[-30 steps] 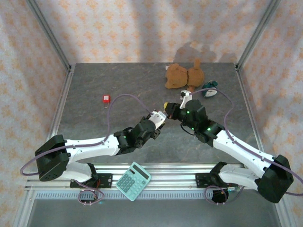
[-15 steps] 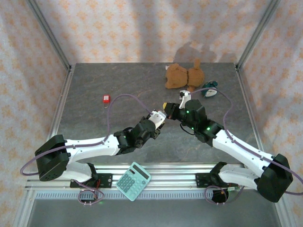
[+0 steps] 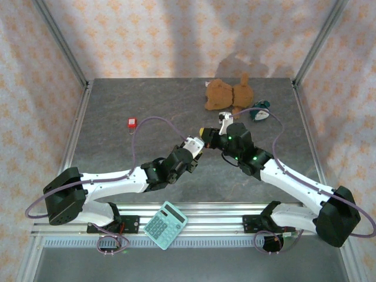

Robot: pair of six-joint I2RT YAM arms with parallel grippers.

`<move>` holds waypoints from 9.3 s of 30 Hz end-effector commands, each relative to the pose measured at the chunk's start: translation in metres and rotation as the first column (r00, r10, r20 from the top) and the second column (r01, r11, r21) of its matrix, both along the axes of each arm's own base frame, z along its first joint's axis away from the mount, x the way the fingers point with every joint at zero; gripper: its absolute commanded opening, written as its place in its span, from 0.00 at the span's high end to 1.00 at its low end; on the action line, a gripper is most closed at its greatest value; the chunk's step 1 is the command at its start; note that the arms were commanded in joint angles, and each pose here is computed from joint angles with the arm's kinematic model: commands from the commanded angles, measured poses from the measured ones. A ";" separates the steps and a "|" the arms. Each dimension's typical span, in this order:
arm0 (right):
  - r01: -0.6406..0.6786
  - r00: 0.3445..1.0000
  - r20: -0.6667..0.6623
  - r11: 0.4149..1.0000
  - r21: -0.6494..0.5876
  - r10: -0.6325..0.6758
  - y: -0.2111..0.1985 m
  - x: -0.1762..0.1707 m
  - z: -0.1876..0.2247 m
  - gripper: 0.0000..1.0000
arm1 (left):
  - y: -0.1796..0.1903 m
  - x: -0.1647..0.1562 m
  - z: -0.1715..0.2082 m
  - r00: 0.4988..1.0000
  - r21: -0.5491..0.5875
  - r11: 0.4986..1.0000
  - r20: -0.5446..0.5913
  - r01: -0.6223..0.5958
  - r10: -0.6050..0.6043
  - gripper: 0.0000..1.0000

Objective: Unlock with the key

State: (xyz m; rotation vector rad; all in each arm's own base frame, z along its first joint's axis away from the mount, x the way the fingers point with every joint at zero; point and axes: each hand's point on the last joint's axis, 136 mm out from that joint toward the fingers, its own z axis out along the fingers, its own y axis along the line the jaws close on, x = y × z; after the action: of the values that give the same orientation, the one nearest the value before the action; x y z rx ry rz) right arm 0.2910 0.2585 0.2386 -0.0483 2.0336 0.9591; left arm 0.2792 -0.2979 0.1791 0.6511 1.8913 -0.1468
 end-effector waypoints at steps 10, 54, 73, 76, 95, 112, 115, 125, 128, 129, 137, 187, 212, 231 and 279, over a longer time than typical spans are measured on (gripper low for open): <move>-0.230 0.972 -0.055 0.972 -0.045 0.228 0.032 -0.032 -0.029 0.94 | -0.014 0.001 0.048 0.997 -0.140 0.990 0.081 0.024 -0.013 0.75; -0.470 0.860 -0.249 0.882 -0.046 0.445 0.052 -0.083 -0.093 0.94 | 0.008 0.024 0.107 0.988 -0.374 0.927 0.134 -0.018 0.073 0.82; -0.388 0.911 -0.175 0.919 -0.062 0.373 0.045 -0.069 -0.051 0.85 | 0.005 0.019 0.093 0.991 -0.344 0.939 0.124 0.005 0.040 0.83; -0.376 0.916 -0.181 0.923 -0.081 0.357 0.042 -0.068 -0.055 0.87 | 0.009 0.018 0.097 0.989 -0.359 0.933 0.136 0.001 0.051 0.83; -0.279 0.955 -0.121 0.959 -0.057 0.271 0.018 -0.048 -0.018 0.66 | 0.003 0.017 0.071 0.996 -0.330 0.944 0.085 -0.002 0.032 0.83; -0.153 0.987 -0.064 0.986 -0.064 0.149 -0.011 -0.029 0.003 0.57 | -0.001 0.013 0.035 1.000 -0.279 0.960 0.004 -0.008 0.009 0.83; -0.152 0.988 -0.049 0.986 -0.067 0.149 -0.014 -0.029 0.009 0.55 | -0.002 0.013 0.031 1.000 -0.269 0.963 -0.003 -0.006 0.005 0.83; -0.130 0.991 -0.026 0.987 -0.092 0.129 -0.026 -0.027 0.016 0.50 | -0.002 0.012 0.022 1.000 -0.233 0.973 -0.018 -0.003 -0.001 0.83; -0.134 0.991 -0.025 0.988 -0.077 0.132 -0.028 -0.024 0.016 0.46 | -0.003 0.011 0.019 1.000 -0.226 0.974 -0.026 0.001 -0.007 0.83; -0.140 0.990 -0.026 0.987 -0.074 0.139 -0.027 -0.023 0.016 0.44 | -0.002 0.011 0.018 1.000 -0.222 0.975 -0.028 0.001 -0.008 0.83; -0.179 0.983 -0.041 0.983 -0.051 0.177 -0.016 -0.020 0.013 0.42 | -0.001 0.008 0.008 0.999 -0.175 0.985 -0.052 0.006 -0.015 0.83; -0.173 0.980 -0.119 0.980 -0.096 0.162 -0.034 -0.009 -0.010 0.41 | 0.054 0.008 -0.009 0.896 0.745 0.543 0.442 -0.387 0.032 0.83; -0.304 0.933 -0.234 0.946 -0.112 0.272 -0.019 -0.018 -0.039 0.39 | 0.040 0.008 -0.019 0.883 0.768 0.510 0.468 -0.387 -0.036 0.83; -0.393 0.899 -0.236 0.917 -0.063 0.369 -0.001 -0.029 -0.045 0.45 | 0.036 0.006 -0.018 0.882 0.782 0.495 0.467 -0.378 -0.063 0.83; -0.316 0.915 -0.296 0.943 -0.107 0.273 -0.005 -0.014 -0.066 0.54 | 0.023 -0.006 -0.007 0.871 0.762 0.530 0.483 -0.371 -0.086 0.86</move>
State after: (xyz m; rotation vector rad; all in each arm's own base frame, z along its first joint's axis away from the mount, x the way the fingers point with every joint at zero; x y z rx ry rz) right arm 0.2695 0.2560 0.1658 -0.3657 2.4229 1.0625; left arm 0.2751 -0.2738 0.1601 1.1131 1.4170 1.0694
